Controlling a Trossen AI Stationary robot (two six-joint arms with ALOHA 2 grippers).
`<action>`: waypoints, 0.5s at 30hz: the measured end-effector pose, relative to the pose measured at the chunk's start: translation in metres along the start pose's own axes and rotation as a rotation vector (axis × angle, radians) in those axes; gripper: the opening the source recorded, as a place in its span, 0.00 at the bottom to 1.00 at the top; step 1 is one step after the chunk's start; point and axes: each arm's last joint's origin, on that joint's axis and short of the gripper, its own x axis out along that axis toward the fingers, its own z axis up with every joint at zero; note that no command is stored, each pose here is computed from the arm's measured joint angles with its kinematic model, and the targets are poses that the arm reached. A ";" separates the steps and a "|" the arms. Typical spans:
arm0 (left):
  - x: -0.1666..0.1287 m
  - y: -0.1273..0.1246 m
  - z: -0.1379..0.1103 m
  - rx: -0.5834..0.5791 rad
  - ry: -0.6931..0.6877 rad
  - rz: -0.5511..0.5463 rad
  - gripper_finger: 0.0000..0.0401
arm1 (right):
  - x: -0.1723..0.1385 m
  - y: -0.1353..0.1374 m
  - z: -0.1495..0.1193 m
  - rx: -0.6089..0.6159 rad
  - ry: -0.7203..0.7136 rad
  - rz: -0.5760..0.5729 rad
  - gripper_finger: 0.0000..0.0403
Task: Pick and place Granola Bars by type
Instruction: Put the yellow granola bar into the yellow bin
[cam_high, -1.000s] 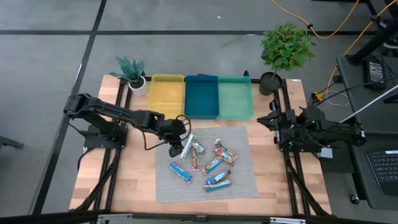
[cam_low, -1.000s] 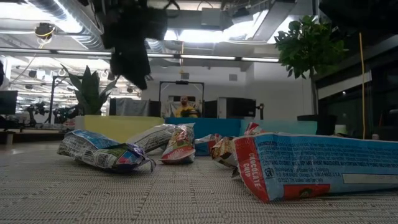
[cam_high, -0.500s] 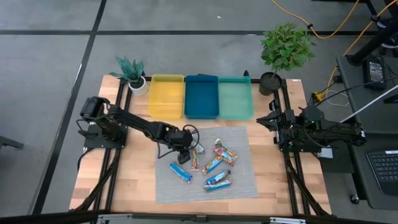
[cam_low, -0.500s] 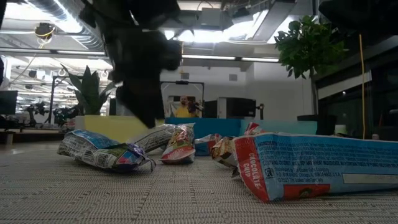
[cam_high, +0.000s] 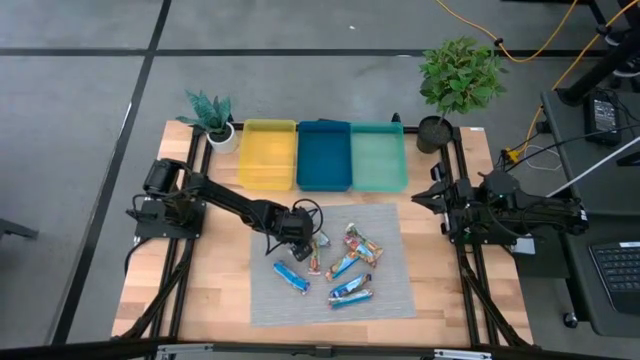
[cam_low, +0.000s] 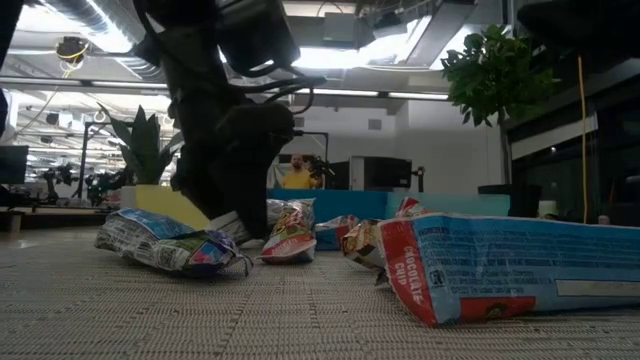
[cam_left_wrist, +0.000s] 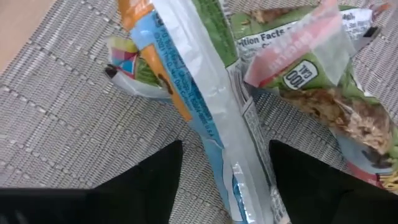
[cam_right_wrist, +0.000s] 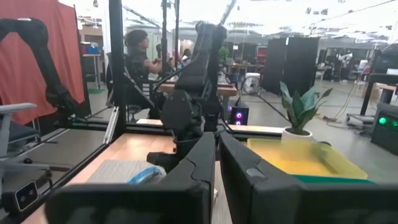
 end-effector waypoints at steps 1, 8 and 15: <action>-0.001 -0.001 0.001 -0.002 -0.001 -0.001 0.52 | 0.000 0.000 -0.001 0.000 0.006 0.000 0.07; -0.021 -0.012 0.013 0.002 -0.031 -0.033 0.22 | 0.000 0.000 -0.001 0.000 0.009 0.000 0.07; -0.080 -0.026 0.039 0.100 -0.155 -0.146 0.02 | 0.000 0.000 -0.001 -0.004 0.010 -0.002 0.07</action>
